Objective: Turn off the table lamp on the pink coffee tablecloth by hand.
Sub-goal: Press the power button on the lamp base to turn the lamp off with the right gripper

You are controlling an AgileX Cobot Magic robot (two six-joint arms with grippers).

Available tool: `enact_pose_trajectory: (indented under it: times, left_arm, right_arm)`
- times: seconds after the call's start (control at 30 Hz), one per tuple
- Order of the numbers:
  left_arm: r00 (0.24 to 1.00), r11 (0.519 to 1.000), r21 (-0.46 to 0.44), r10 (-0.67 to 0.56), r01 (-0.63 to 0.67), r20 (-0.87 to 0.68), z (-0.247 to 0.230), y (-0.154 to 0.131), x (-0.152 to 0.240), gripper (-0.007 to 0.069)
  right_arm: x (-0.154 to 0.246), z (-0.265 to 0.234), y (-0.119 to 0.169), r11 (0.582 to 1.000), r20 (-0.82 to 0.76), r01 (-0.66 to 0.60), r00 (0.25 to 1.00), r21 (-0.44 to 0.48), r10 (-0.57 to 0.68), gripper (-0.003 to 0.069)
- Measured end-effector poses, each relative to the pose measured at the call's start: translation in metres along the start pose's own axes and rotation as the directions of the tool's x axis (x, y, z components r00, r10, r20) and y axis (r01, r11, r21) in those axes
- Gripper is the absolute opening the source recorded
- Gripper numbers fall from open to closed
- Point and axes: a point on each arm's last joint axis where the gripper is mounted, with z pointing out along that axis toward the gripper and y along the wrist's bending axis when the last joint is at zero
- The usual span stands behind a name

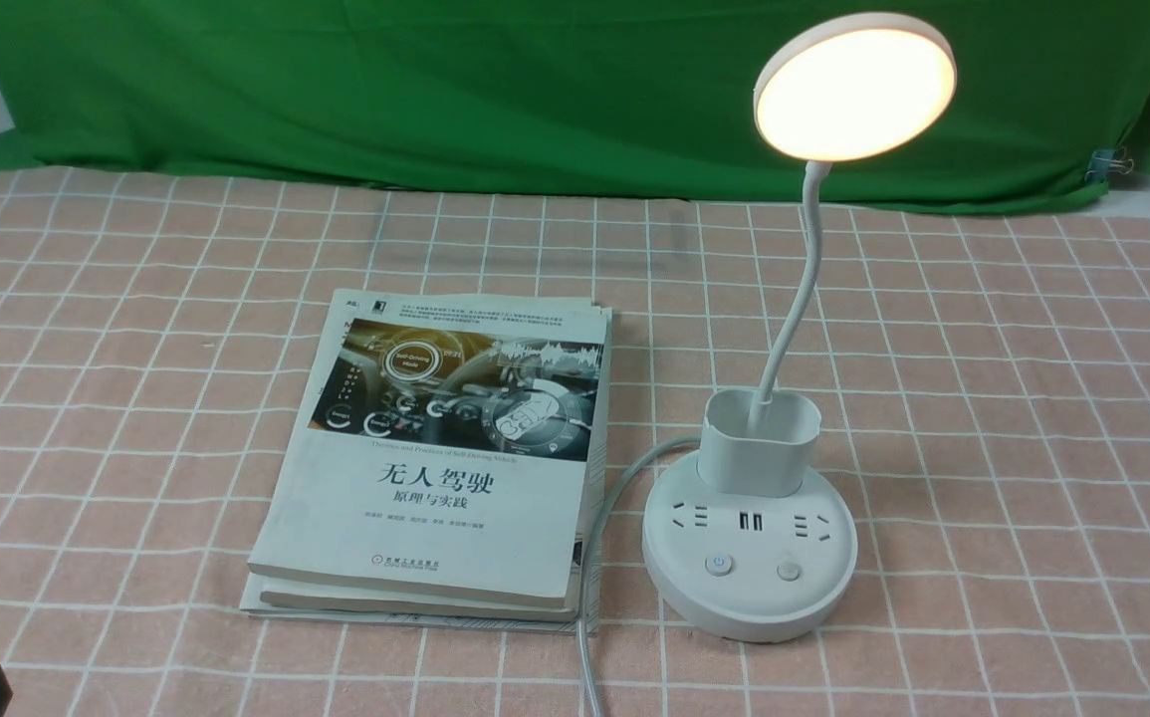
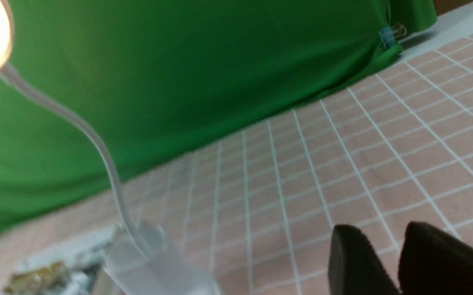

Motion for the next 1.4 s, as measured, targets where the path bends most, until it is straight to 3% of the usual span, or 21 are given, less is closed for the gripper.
enact_pose_trajectory:
  times: [0.2, 0.3, 0.43, 0.57, 0.63, 0.67, 0.7, 0.87, 0.9, 0.93, 1.13, 1.27, 1.4]
  left_arm:
    - [1.0, 1.0, 0.0, 0.0, 0.0, 0.0, 0.0, 0.0, 0.0, 0.0006]
    - [1.0, 1.0, 0.0, 0.0, 0.0, 0.0, 0.0, 0.0, 0.0, 0.0006]
    - [1.0, 1.0, 0.0, 0.0, 0.0, 0.0, 0.0, 0.0, 0.0, 0.0006]
    - [1.0, 1.0, 0.0, 0.0, 0.0, 0.0, 0.0, 0.0, 0.0, 0.0006]
    - [1.0, 1.0, 0.0, 0.0, 0.0, 0.0, 0.0, 0.0, 0.0, 0.0006]
    - [1.0, 1.0, 0.0, 0.0, 0.0, 0.0, 0.0, 0.0, 0.0, 0.0006]
    - [1.0, 1.0, 0.0, 0.0, 0.0, 0.0, 0.0, 0.0, 0.0, 0.0006]
    - [1.0, 1.0, 0.0, 0.0, 0.0, 0.0, 0.0, 0.0, 0.0, 0.0006]
    - [1.0, 1.0, 0.0, 0.0, 0.0, 0.0, 0.0, 0.0, 0.0, 0.0006]
    - [1.0, 1.0, 0.0, 0.0, 0.0, 0.0, 0.0, 0.0, 0.0, 0.0006]
    - [1.0, 1.0, 0.0, 0.0, 0.0, 0.0, 0.0, 0.0, 0.0, 0.0006]
    - [1.0, 1.0, 0.0, 0.0, 0.0, 0.0, 0.0, 0.0, 0.0, 0.0006]
    - [1.0, 1.0, 0.0, 0.0, 0.0, 0.0, 0.0, 0.0, 0.0, 0.0006]
  right_arm:
    - [-0.006, 0.0, 0.003, 0.999, 0.069, -0.024, 0.997, -0.03, 0.026, 0.0237]
    - [-0.004, 0.0, 0.002, 0.999, 0.032, -0.048, 0.998, -0.015, 0.048, 0.0199]
    - [-0.02, 0.001, 0.015, 0.996, -0.228, 0.034, 0.974, 0.081, -0.015, 0.007]
    - [-0.055, 0.014, 0.038, 0.97, -0.523, 0.222, 0.84, 0.094, -0.142, 0.0044]
    - [-0.067, 0.035, 0.046, 0.947, -0.69, 0.314, 0.7, 0.064, -0.185, 0.0044]
    - [-0.069, 0.034, 0.047, 0.947, -0.691, 0.314, 0.699, 0.063, -0.186, 0.0044]
    - [-0.073, 0.054, 0.049, 0.936, -0.779, 0.351, 0.598, 0.041, -0.19, 0.0042]
    - [-0.063, 0.108, 0.054, 0.932, -0.911, 0.361, 0.376, -0.027, -0.172, 0.0041]
    - [-0.064, 0.108, 0.056, 0.932, -0.909, 0.362, 0.376, -0.034, -0.18, 0.0041]
    - [-0.05, 0.128, 0.066, 0.928, -0.933, 0.36, 0.293, -0.092, -0.206, 0.0041]
    - [0.001, 0.167, 0.121, 0.886, -0.93, 0.384, 0.147, -0.261, -0.337, 0.0041]
    - [0.029, 0.188, 0.151, 0.867, -0.912, 0.386, 0.129, -0.317, -0.39, 0.0042]
    - [0.049, 0.208, 0.158, 0.865, -0.913, 0.39, 0.124, -0.316, -0.389, 0.0045]
